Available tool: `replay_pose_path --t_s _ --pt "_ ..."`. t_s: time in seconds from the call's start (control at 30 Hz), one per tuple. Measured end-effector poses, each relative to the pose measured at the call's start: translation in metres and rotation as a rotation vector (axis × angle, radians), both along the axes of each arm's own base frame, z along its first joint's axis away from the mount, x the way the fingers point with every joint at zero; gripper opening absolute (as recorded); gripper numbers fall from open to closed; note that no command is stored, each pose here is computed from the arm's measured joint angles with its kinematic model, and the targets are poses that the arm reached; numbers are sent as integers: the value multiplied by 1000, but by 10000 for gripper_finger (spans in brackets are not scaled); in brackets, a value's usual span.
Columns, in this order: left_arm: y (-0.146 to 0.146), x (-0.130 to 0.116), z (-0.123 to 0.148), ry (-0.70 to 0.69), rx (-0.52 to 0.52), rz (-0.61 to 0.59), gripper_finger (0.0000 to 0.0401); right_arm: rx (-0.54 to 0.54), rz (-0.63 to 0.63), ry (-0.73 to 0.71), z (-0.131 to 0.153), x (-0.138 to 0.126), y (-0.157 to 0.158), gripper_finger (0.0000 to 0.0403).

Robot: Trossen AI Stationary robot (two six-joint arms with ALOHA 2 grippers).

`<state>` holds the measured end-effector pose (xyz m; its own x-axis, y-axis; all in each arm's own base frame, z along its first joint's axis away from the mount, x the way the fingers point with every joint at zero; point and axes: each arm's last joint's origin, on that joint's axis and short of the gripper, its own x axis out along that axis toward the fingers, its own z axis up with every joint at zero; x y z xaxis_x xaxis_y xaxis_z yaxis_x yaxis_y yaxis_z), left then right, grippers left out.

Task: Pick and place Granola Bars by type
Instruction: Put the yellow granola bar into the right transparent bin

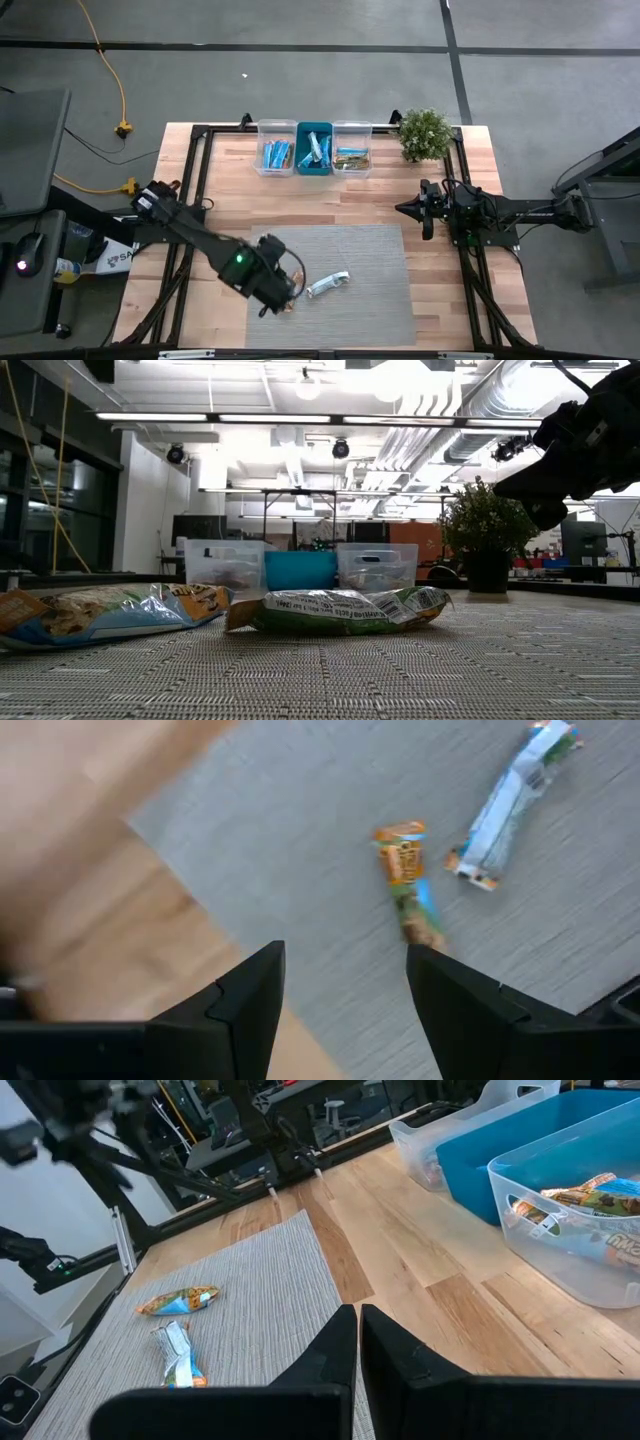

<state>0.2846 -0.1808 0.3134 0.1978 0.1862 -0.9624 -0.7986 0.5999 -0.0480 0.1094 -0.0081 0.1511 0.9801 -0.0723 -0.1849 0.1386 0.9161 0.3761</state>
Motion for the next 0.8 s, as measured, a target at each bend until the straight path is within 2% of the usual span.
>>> replay_pose_path --t_s 0.13,0.3,0.53,0.63,0.8 --pt "-11 6 -22 -78 -63 54 207 0 0 0 0 0 0 0" --pt "-16 10 -53 -110 -137 113 207 0 0 0 0 0 0 0" --pt "-19 12 -95 -155 -207 122 207 0 -1 0 0 0 0 0" --pt "-19 13 -106 -195 -235 111 207 0 0 0 0 0 0 0" --pt "-19 11 -122 -181 -249 98 208 0 0 0 0 0 0 0"
